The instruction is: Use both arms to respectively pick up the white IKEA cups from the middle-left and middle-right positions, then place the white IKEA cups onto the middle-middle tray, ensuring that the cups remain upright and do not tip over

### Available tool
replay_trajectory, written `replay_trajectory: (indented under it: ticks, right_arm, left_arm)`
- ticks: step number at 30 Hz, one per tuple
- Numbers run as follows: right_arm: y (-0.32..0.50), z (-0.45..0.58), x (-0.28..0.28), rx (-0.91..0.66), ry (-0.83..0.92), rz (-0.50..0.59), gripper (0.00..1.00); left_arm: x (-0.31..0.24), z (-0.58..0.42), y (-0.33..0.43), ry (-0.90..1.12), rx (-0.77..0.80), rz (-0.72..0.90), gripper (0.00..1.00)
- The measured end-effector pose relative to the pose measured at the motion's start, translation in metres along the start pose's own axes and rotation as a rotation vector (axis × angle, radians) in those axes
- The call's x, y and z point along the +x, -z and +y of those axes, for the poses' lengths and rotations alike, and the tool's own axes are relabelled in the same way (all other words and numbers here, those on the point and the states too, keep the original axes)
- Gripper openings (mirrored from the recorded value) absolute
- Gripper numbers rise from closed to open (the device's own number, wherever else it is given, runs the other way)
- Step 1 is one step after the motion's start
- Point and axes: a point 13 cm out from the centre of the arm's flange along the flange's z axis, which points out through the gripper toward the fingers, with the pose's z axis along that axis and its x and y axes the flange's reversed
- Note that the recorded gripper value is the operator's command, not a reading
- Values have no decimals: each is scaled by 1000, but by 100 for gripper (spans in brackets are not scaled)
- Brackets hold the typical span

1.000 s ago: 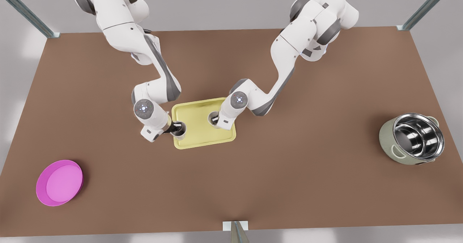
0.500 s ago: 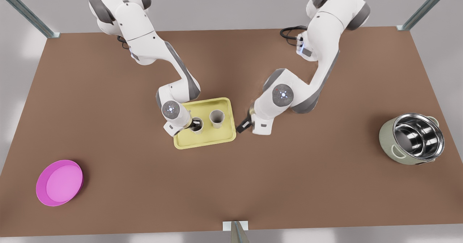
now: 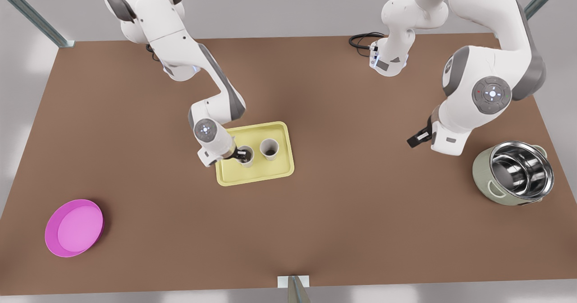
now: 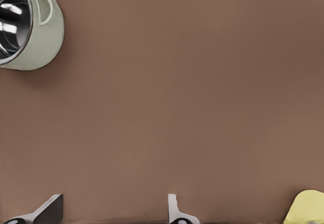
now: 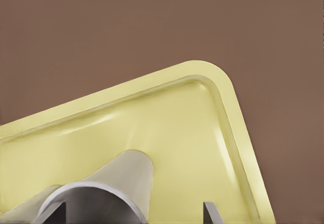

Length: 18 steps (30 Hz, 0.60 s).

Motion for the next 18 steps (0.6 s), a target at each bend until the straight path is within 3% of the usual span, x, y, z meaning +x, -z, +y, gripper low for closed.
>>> replay_trajectory:
  ticks: [6, 11, 14, 18]
  right_arm:
    - [106, -22, -2, -86, -52, -22, 100]
    - [116, -179, -76, 4, -209, 14, 100]
    - [180, -256, -108, 15, -216, -55, 100]
    - [300, -282, -81, 3, -134, -146, 100]
  left_arm:
    - [4, 5, -7, -170, -17, 41, 100]
    - [4, 7, -10, -272, -20, 55, 100]
    - [3, 7, -12, -323, -21, 59, 100]
    - [4, 7, -12, -378, -20, 61, 100]
